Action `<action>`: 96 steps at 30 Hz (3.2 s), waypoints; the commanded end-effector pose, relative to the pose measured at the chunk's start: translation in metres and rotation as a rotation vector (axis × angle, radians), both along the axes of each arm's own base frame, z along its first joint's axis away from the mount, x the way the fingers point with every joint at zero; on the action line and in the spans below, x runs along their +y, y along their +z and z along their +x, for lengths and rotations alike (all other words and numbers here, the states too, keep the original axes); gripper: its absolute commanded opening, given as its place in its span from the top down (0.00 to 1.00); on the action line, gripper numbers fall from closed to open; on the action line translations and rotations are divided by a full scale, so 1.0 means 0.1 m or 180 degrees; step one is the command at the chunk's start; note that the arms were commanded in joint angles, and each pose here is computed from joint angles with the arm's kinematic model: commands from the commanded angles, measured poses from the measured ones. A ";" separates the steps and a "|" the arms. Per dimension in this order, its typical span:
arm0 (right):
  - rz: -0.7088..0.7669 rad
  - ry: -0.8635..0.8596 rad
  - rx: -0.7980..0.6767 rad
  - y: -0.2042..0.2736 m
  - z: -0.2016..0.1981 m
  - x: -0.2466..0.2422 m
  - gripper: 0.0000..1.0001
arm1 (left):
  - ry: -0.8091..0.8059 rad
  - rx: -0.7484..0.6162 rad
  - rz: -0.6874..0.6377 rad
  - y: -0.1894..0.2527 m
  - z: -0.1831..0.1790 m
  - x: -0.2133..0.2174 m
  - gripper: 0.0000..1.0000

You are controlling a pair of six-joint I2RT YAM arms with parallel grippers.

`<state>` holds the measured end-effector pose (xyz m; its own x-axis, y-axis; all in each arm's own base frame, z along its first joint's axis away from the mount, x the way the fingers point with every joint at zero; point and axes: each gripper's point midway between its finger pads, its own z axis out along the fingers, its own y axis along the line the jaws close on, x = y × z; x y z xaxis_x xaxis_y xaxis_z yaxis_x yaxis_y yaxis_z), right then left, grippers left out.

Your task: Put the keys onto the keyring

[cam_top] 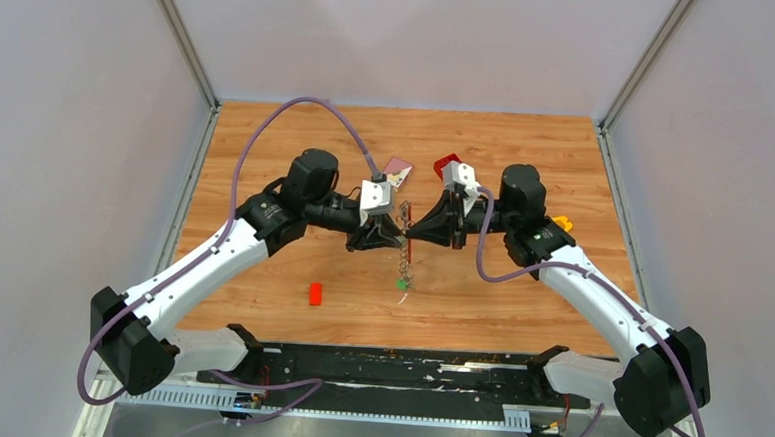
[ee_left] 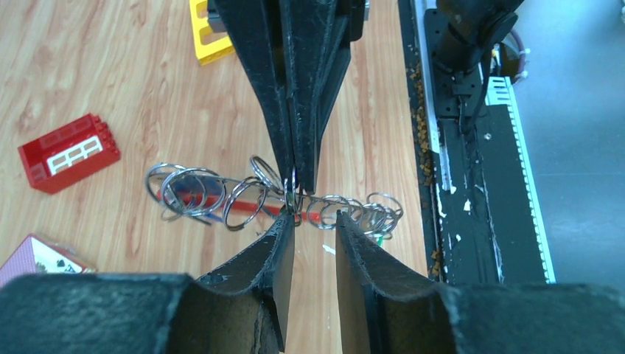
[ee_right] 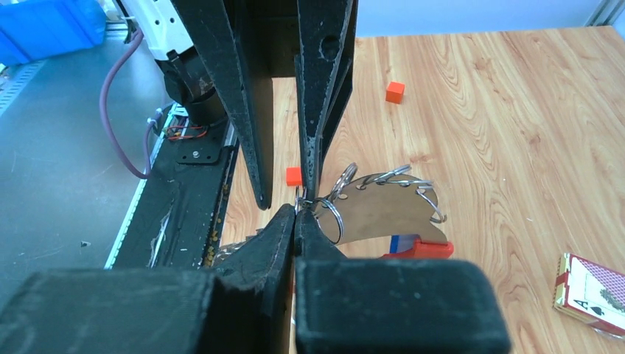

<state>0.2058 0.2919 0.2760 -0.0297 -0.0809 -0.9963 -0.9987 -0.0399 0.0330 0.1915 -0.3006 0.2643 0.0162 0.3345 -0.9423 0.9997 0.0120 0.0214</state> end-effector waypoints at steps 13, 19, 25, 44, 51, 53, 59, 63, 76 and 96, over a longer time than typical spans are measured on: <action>0.0216 0.0151 -0.0158 0.25 -0.07 0.00 1.00 | -0.0048 -0.0154 -0.0422 0.26 0.01 -0.09 0.71; 0.0200 0.0137 -0.0162 0.22 -0.05 0.00 1.00 | -0.0022 -0.0097 -0.0420 0.25 0.03 -0.10 0.79; 0.0158 0.0106 -0.0172 0.16 -0.02 0.00 1.00 | 0.0011 -0.0062 -0.0418 0.28 0.05 -0.11 0.87; -0.0020 -0.0032 -0.0345 0.06 0.07 -0.03 0.68 | 0.0331 0.0005 0.0177 0.03 0.16 -0.01 1.00; -0.0035 0.0081 -0.0424 0.02 0.02 0.01 0.66 | 0.0354 -0.0109 0.0392 0.03 0.13 -0.02 1.00; -0.0086 0.0104 -0.0343 -0.04 -0.01 0.02 0.66 | 0.0347 -0.0153 0.0430 0.04 0.11 -0.03 1.00; -0.0089 0.0186 -0.0325 -0.06 -0.05 0.05 0.70 | 0.0332 -0.0191 0.0530 0.02 0.08 -0.05 1.00; -0.0073 0.0241 -0.0325 -0.04 -0.09 0.06 0.71 | 0.0342 -0.0198 0.0588 0.00 0.09 -0.06 1.00; -0.0102 0.0274 -0.0285 -0.09 -0.11 0.11 0.82 | 0.0287 -0.0183 0.0610 -0.03 0.05 -0.09 1.00; -0.0084 0.0122 -0.0244 0.01 -0.05 0.12 1.00 | 0.0133 -0.0221 0.0405 0.01 -0.05 -0.12 1.00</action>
<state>0.1984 0.3015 0.2470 0.0017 -0.1581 -0.9874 -0.9965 -0.0822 0.0115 0.1900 -0.2997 0.2331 -0.0420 0.5632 -0.8253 0.9943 0.1043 0.0206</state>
